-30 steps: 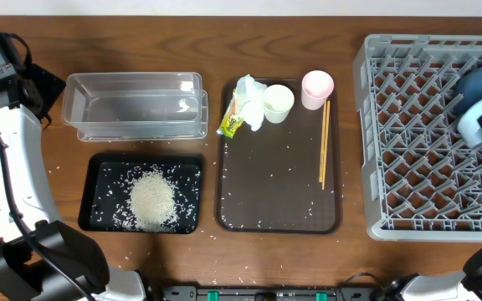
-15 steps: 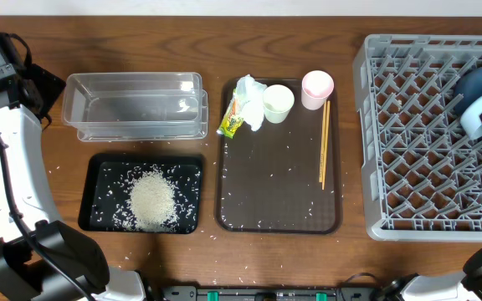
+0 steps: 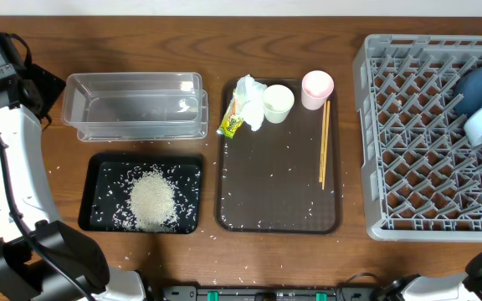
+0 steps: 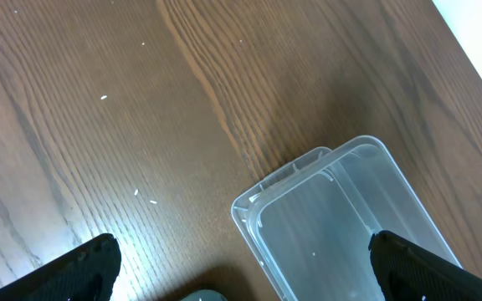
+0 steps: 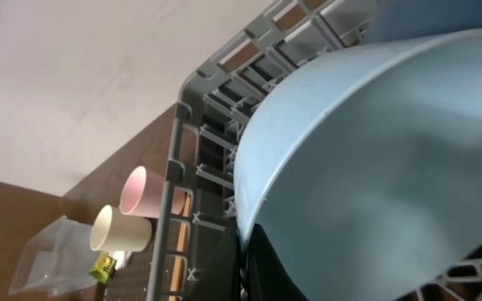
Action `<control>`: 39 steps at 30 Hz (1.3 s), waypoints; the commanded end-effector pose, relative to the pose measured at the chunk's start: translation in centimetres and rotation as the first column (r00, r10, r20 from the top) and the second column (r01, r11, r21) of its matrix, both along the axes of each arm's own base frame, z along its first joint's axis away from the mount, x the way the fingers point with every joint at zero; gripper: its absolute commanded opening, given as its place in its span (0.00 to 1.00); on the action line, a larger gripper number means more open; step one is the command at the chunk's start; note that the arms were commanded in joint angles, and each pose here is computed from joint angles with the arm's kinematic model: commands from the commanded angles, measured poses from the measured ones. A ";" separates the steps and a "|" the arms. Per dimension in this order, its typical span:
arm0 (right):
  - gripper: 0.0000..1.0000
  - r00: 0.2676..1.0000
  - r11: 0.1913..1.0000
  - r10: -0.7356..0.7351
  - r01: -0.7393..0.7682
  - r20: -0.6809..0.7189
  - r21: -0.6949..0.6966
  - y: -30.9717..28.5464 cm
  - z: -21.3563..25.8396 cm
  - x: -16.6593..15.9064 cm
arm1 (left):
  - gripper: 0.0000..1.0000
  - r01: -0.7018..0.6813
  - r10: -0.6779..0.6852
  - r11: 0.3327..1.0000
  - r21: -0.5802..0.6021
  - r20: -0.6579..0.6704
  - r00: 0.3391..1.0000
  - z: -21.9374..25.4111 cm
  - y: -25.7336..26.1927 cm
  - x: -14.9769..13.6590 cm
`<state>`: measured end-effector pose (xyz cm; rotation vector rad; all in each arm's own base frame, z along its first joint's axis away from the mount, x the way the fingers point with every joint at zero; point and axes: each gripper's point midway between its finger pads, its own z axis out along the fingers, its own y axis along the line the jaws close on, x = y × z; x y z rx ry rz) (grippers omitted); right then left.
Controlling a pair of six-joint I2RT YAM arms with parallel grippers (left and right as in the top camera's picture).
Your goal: Sort waste into correct bins and load items into the dishwasher rack
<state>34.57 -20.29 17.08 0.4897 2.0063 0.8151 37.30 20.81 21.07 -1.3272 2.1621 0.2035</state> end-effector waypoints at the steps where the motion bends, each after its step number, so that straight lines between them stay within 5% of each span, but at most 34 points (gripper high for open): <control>1: 0.01 0.994 0.997 -0.079 0.078 -0.076 -0.018 -1.9 -1.6 -1.1 | 0.98 -0.008 0.008 1.000 0.006 0.009 1.000 0.5 0.0 -0.2; 15: 0.01 0.993 0.995 -0.082 0.086 -0.088 0.051 -1.6 -1.6 -1.9 | 0.98 -0.008 0.008 1.000 0.006 0.009 1.000 0.5 0.0 -0.2; 22: 0.01 0.991 0.997 0.016 -0.026 0.129 0.079 -0.6 2.3 -0.8 | 0.98 -0.008 0.008 1.000 0.006 0.010 1.000 0.5 0.0 -0.2; 28: 0.01 0.987 0.999 0.002 -0.009 0.160 0.042 -1.6 3.0 -0.1 | 0.98 -0.008 0.008 1.000 0.006 0.009 1.000 0.5 0.0 -0.2; 39: 0.01 0.996 0.999 0.017 -0.014 0.092 -0.032 -0.2 1.5 1.9 | 0.98 -0.007 0.007 1.000 0.006 0.009 1.000 0.5 0.0 -0.2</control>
